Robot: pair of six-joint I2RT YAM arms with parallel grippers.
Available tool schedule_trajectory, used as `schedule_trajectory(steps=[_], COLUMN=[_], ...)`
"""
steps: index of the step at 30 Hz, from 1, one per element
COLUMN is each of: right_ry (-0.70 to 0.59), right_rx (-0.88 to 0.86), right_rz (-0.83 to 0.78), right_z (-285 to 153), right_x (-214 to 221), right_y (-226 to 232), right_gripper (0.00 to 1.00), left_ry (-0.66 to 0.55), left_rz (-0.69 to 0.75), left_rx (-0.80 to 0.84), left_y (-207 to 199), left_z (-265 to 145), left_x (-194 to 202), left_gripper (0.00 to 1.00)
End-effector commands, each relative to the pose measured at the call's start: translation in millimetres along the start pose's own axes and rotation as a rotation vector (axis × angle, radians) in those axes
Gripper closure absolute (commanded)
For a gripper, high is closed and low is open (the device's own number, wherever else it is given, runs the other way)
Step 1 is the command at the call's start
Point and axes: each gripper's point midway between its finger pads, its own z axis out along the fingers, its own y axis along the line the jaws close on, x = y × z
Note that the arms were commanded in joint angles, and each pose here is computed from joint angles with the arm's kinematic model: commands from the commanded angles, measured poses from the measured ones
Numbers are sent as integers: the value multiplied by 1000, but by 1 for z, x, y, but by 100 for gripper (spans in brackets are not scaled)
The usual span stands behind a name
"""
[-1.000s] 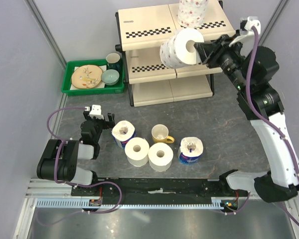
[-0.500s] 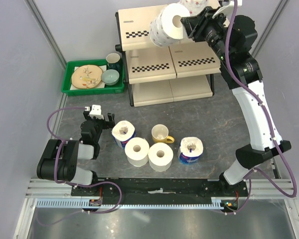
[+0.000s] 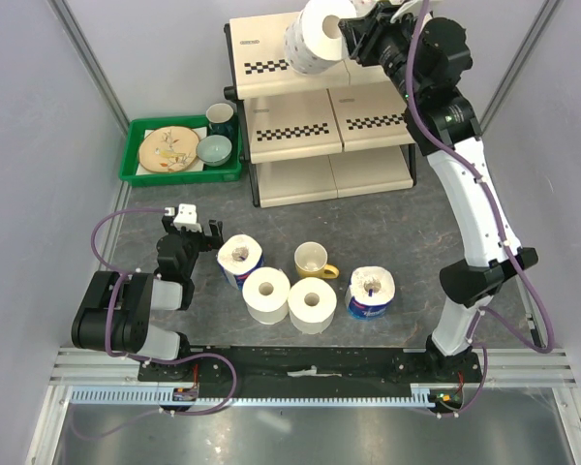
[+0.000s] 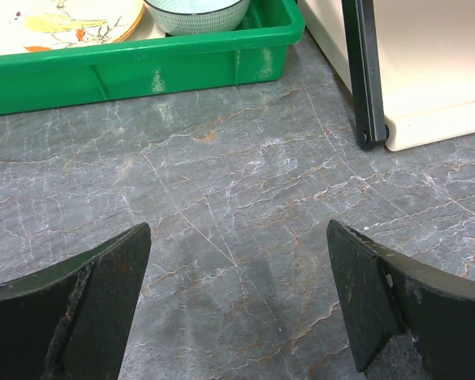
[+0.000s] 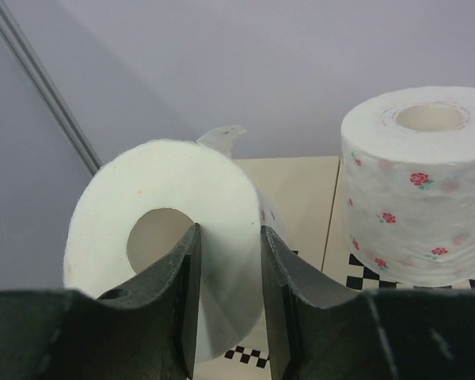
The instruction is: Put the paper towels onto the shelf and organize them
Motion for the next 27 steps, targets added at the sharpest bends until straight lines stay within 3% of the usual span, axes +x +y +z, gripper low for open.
schedule_trajectory(steps=[1,9,27], right_ry=[-165,-171,-206], right_rx=[12,88,191], right_rz=[-51,-118,-112], right_z=[1,13,9], right_x=[-47,-34,-43], right_y=[8,3,-12], right_gripper=[70,70,69], left_ry=[-55,-56,-53], left_rz=[25,24,23], left_rx=[8,9,9], left_y=[0,0,0], left_z=[3,3,3], left_x=[-16,-16,-15], left_gripper=[1,0,0])
